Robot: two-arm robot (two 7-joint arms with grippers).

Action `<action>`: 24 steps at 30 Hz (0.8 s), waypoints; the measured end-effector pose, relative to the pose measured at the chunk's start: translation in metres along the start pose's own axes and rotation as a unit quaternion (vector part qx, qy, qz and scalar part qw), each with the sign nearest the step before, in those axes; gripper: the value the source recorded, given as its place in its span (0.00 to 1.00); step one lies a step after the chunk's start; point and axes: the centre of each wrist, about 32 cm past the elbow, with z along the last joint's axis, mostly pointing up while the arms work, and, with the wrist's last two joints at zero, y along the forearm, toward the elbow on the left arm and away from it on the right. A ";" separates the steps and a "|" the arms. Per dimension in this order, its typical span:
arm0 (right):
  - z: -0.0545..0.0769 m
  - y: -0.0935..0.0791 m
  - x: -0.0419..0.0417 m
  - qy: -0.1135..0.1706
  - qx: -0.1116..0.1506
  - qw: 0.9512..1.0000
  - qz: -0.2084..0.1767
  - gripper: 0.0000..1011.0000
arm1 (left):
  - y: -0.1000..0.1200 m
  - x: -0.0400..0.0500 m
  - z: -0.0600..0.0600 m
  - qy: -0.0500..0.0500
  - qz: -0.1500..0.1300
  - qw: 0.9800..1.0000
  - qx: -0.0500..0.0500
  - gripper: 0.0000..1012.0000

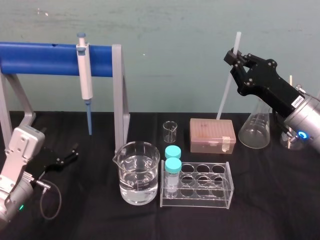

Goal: Pick up the stirring rod with one hand, then place it down.

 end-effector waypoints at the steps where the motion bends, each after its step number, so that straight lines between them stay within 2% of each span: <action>1: 0.000 0.000 -0.0001 0.000 0.000 1.000 0.000 0.07 | 0.000 0.0000 0.000 0.000 0.000 1.000 0.000 0.99; 24: 0.001 -0.004 -0.0015 0.000 -0.004 1.000 0.003 0.07 | 0.000 0.0000 0.000 0.000 0.000 1.000 0.000 0.99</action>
